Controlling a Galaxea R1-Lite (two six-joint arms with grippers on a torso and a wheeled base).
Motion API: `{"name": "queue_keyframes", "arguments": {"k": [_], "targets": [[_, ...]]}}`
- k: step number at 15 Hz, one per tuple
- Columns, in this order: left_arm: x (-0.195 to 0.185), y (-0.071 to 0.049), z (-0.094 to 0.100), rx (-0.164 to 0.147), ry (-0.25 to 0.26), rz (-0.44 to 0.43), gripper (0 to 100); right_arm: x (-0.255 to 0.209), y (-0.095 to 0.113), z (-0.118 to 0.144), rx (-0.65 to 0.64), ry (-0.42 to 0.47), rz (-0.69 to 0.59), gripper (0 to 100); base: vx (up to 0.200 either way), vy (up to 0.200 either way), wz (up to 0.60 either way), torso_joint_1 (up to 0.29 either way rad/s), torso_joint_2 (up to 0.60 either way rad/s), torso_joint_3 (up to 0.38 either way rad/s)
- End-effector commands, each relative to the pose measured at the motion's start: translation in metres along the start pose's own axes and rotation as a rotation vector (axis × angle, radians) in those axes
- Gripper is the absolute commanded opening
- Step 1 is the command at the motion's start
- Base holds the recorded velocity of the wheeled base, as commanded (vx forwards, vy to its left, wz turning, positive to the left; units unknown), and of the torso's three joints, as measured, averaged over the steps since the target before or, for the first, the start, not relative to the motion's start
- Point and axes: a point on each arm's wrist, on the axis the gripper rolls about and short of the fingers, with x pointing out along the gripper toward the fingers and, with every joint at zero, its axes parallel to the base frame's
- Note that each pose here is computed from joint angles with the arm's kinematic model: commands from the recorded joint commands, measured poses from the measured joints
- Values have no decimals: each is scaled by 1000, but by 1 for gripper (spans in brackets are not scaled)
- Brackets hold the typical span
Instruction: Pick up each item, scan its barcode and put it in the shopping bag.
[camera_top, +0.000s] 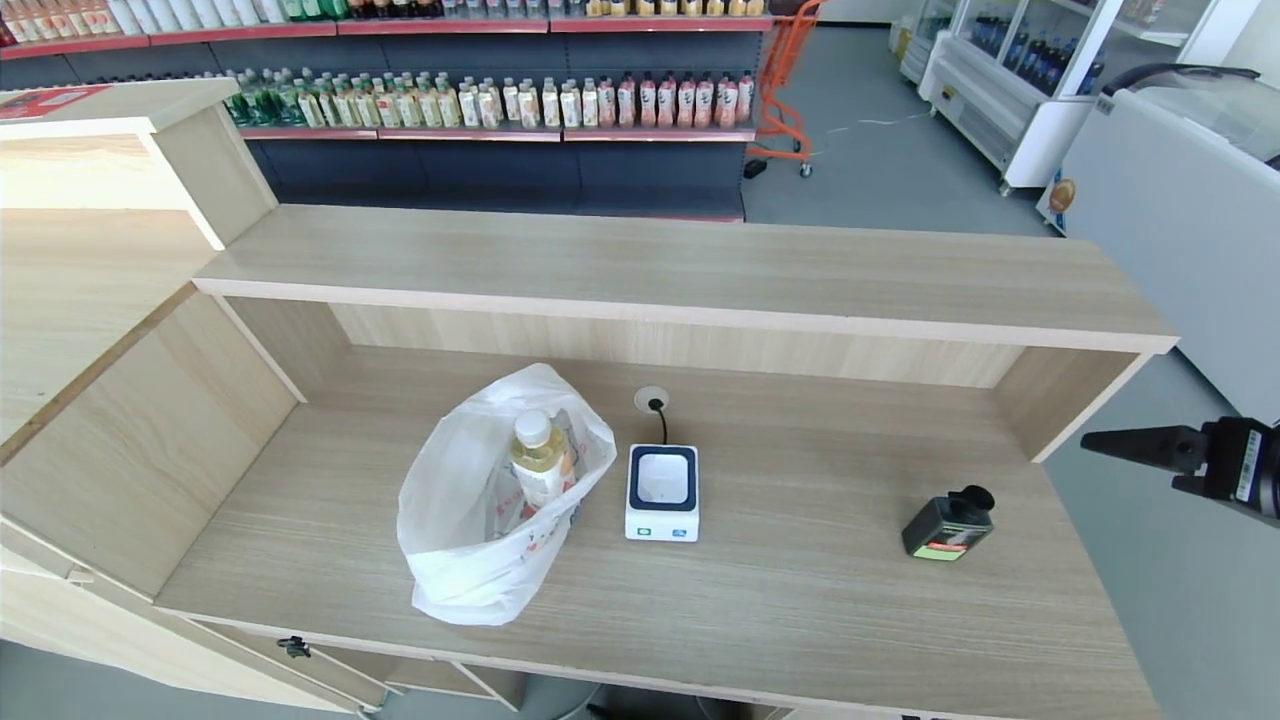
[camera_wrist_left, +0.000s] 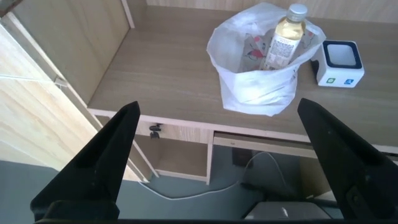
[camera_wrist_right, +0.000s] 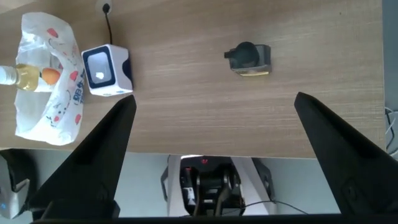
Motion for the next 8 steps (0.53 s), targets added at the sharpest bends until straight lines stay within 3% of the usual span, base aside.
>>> {"name": "queue_keyframes", "arguments": {"k": [1, 5, 8], "targets": [[0, 0, 0, 1, 0, -1, 100, 1, -2, -5, 1, 17, -12, 100, 0, 0, 0, 0, 0, 0], [0, 0, 0, 4, 0, -1, 100, 5, -10, -6, -56, 22, -102, 100, 0, 0, 0, 0, 0, 0], [0, 0, 0, 6, -2, -1, 100, 11, -33, -7, -206, 69, -189, 100, 0, -200, 0, 14, 10, -1]]}}
